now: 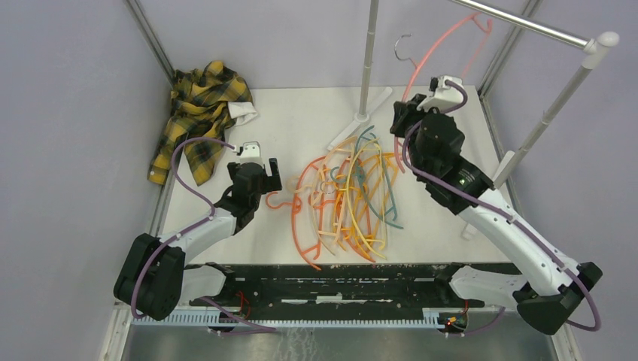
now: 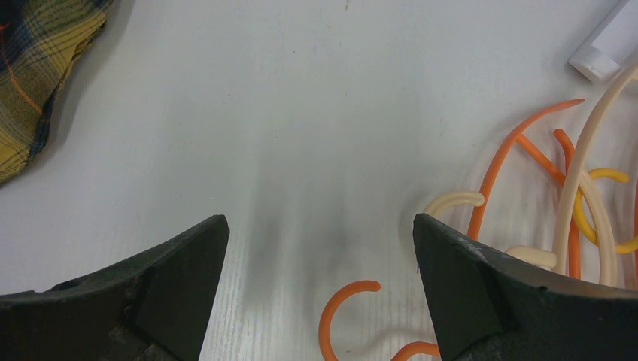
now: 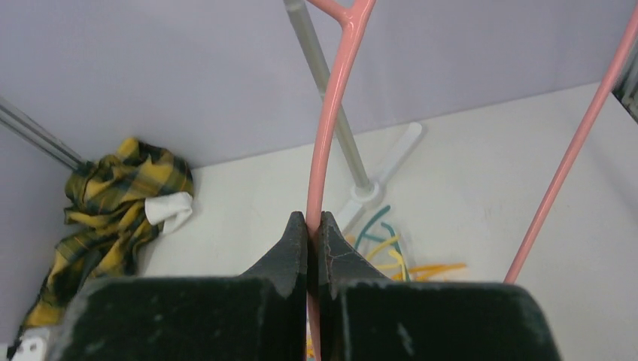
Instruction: Organize the hangers
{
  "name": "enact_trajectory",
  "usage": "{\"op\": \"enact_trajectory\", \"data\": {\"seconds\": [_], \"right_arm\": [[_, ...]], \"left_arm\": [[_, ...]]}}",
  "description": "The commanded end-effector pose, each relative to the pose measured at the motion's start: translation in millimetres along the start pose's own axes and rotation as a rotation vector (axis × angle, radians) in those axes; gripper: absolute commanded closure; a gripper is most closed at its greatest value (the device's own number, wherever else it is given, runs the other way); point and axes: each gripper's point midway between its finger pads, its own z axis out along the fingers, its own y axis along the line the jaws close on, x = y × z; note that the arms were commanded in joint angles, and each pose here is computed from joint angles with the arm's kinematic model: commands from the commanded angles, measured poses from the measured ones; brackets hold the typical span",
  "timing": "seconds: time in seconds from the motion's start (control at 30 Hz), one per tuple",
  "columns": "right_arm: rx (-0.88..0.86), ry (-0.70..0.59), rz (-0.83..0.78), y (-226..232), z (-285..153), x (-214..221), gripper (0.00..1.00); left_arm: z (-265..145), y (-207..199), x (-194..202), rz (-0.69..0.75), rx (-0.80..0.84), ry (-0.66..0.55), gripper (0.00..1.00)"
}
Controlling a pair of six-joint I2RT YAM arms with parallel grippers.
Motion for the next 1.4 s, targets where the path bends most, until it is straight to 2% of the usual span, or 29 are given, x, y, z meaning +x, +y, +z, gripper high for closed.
{"op": "enact_trajectory", "data": {"seconds": [0.0,0.27,0.7,1.07,1.37], "right_arm": [[-0.054,-0.161,0.068,19,19,-73,0.99],[-0.031,-0.217,0.165,7,48,-97,0.99],[-0.049,-0.267,0.351,-25,85,-108,0.99],[0.088,-0.309,0.463,-96,99,-109,0.99],[0.131,-0.334,0.521,-141,80,-107,0.99]], "left_arm": [[1,0,-14,-0.004,-0.009,-0.047,0.01],[0,1,-16,-0.003,-0.015,-0.054,0.01],[0,2,-15,-0.002,-0.020,-0.053,0.01],[3,0,-11,0.004,-0.016,-0.038,0.01],[5,-1,-11,0.004,-0.012,-0.035,0.01]]}}
